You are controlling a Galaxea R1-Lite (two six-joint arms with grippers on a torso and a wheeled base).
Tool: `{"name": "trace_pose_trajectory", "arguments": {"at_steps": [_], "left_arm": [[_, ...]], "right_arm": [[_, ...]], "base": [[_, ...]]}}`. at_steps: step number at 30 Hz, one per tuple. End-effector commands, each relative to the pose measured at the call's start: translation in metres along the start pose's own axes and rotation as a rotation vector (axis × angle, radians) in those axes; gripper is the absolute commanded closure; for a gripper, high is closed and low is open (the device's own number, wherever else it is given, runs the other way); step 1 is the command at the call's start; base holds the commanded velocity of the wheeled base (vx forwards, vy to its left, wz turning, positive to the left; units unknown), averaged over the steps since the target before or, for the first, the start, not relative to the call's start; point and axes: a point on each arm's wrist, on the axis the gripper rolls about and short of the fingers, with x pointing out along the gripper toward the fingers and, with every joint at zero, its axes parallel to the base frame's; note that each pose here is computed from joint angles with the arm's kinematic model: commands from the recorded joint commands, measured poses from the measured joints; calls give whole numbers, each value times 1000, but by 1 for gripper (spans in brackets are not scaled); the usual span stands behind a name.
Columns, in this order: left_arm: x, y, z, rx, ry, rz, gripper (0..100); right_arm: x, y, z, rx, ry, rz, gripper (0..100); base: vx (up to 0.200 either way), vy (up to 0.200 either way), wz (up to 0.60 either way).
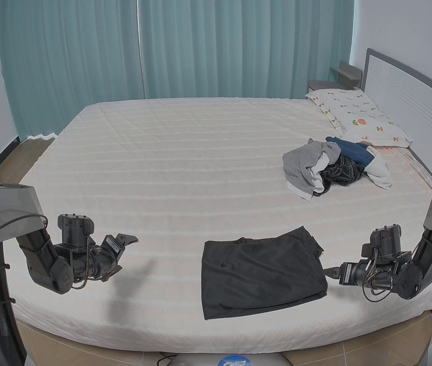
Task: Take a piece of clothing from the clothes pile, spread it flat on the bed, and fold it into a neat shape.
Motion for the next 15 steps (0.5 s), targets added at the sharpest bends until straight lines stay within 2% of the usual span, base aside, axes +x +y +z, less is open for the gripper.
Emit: {"name": "trace_pose_trajectory", "arguments": {"at_steps": [1,4,10,15], "left_arm": [[3,1,-2,5,-23,0,0],[4,1,-2,13,-43,-15,0],[6,2,-4,15,-47,-9,0],[6,2,-4,16,-51,-6,0]], "right_arm": [[0,12,27,80,-93,94,0],[21,18,37,156,-101,123,0],[75,22,41,269,-90,136,0],[102,29,46,318,-104,160,0]], "base": [[0,0,0],[0,0,0],[200,0,0],[0,0,0]]}}
